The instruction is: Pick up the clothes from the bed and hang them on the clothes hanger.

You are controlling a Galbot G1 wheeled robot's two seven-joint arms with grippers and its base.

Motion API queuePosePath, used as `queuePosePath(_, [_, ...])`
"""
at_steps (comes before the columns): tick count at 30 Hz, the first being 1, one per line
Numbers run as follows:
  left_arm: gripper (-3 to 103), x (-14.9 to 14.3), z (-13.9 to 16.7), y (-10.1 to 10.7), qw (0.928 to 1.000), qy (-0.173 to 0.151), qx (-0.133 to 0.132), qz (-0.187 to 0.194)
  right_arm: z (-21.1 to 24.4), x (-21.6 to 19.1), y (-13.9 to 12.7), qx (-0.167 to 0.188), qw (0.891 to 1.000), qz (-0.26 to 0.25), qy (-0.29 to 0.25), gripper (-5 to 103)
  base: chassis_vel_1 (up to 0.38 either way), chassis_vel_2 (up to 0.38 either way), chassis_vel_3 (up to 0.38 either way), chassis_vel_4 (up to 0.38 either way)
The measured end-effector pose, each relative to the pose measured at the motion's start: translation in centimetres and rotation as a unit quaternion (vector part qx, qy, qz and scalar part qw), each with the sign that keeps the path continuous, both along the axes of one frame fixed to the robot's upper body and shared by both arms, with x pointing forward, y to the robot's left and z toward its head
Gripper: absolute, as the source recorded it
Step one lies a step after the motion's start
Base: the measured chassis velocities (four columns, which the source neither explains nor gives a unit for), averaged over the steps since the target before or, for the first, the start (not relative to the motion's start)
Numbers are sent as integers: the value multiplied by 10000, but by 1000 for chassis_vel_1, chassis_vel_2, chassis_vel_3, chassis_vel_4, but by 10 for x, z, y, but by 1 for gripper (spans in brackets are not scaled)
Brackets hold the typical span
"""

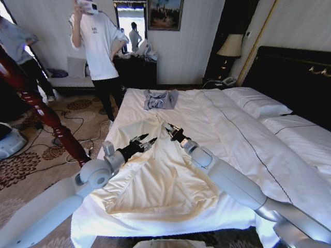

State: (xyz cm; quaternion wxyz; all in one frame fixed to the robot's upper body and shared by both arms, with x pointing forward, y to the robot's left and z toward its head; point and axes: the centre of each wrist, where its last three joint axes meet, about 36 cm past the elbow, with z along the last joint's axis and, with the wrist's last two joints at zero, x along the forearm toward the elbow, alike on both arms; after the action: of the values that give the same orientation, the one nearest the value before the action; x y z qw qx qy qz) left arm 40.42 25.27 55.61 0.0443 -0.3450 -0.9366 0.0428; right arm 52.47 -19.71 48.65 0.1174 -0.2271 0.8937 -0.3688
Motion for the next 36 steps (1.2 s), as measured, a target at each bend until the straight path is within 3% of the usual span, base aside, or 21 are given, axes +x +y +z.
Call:
queuePosePath(5, [97, 13, 23, 17, 9987, -366, 7, 364, 1, 1, -8, -391, 9975, 33, -580, 22, 0, 0, 0, 0])
queuePosePath(15, [100, 34, 51, 44, 9965, -613, 145, 547, 13, -1, -15, -900, 9849, 231, -1463, 22, 0, 0, 0, 0])
queuePosePath(23, [100, 39, 51, 53, 9969, -531, 188, 554, 13, -3, -12, -793, 9854, 272, -1482, 22, 0, 0, 0, 0])
queuePosePath(36, [100, 55, 44, 77, 9981, -79, 463, 390, 15, -5, -5, -553, 9825, 546, -1694, 22, 0, 0, 0, 0])
